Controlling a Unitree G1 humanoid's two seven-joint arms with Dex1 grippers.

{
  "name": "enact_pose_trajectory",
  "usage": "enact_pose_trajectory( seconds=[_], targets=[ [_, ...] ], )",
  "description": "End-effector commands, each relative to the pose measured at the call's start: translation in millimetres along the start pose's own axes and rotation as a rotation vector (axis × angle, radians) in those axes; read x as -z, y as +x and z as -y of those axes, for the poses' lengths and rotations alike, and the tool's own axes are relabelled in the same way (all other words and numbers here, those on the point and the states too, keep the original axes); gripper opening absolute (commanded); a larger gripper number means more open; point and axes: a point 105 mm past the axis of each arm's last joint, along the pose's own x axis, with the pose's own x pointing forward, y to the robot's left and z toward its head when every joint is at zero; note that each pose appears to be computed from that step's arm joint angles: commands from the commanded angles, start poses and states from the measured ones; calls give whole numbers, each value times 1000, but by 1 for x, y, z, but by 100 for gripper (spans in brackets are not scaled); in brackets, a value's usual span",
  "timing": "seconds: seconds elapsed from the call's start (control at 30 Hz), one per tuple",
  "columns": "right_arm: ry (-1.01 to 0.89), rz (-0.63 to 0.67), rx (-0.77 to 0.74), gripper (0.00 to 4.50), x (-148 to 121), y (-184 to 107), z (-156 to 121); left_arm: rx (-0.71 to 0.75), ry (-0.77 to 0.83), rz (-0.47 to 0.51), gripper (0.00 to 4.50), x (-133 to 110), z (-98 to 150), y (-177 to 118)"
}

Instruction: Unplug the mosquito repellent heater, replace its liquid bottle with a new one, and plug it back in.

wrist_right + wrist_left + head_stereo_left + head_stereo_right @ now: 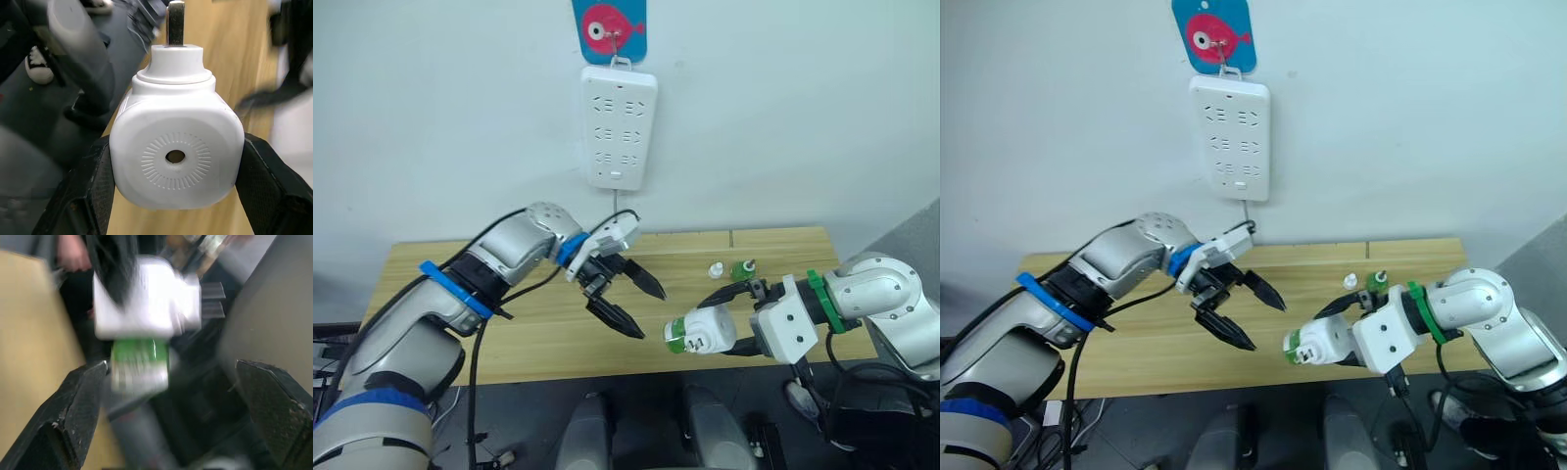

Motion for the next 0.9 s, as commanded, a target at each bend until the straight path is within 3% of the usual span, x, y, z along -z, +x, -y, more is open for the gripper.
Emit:
enact_pose_trajectory(
  seconds=[0.03,0.13,0.23,0.3,0.4,0.5,0.9],
  targets=[
    [393,15,218,296,7,-13,12,-122,214,-60,450,-1,-8,-4],
    [886,92,395,296,20,-18,21,-368,391,-13,450,-8,-24,4],
    [1185,165,488,296,25,-17,28,-545,481,26,450,-11,-31,7],
    [1283,212,523,296,28,-14,29,-687,583,28,450,-13,-35,5],
    [1342,237,560,296,31,-12,29,-781,765,-10,450,-17,-31,7],
    [1368,242,566,296,31,-12,31,-812,823,-43,450,-15,-31,12],
    [1404,255,500,296,1,-9,38,-826,776,-72,450,-19,-45,48]
  ],
)
